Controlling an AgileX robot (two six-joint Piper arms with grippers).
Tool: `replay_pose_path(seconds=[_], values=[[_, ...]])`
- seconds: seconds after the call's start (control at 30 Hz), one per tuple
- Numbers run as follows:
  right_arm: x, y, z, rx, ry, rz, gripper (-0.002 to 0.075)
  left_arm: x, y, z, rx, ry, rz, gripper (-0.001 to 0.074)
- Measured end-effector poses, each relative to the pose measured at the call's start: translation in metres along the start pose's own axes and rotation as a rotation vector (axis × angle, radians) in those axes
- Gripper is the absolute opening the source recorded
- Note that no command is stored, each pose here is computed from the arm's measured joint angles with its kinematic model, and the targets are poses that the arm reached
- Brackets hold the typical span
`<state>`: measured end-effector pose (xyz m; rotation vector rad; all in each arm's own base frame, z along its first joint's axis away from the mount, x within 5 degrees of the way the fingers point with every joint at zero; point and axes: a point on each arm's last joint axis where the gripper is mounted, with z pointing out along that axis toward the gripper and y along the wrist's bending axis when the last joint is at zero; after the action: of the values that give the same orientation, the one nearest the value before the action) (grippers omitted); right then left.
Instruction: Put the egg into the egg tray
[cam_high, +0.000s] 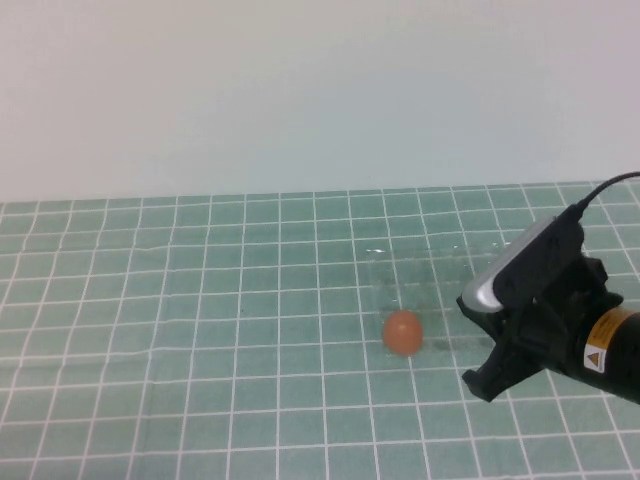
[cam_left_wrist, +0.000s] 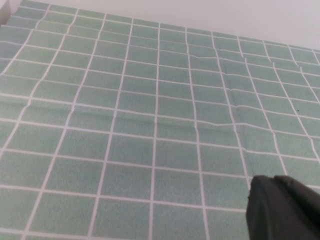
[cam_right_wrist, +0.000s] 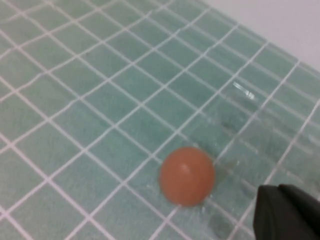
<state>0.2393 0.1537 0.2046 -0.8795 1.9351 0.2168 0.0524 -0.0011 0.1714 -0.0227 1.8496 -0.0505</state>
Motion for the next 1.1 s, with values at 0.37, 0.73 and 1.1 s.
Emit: replay_pose_path(seconds=[0.37,0.73,1.1], values=[[0.001,-0.045,-0.049,0.208,-0.059,0.17,0.0,0.0,0.0,0.0,0.0,0.0,0.0,-0.0001],[0.062,-0.058,-0.154,0.543,-0.079,0.291,0.0,0.0,0.0,0.0,0.0,0.0,0.0,-0.0001],[0.134,-0.009,-0.187,0.722,-0.124,0.33,0.0,0.0,0.0,0.0,0.0,0.0,0.0,-0.0001]])
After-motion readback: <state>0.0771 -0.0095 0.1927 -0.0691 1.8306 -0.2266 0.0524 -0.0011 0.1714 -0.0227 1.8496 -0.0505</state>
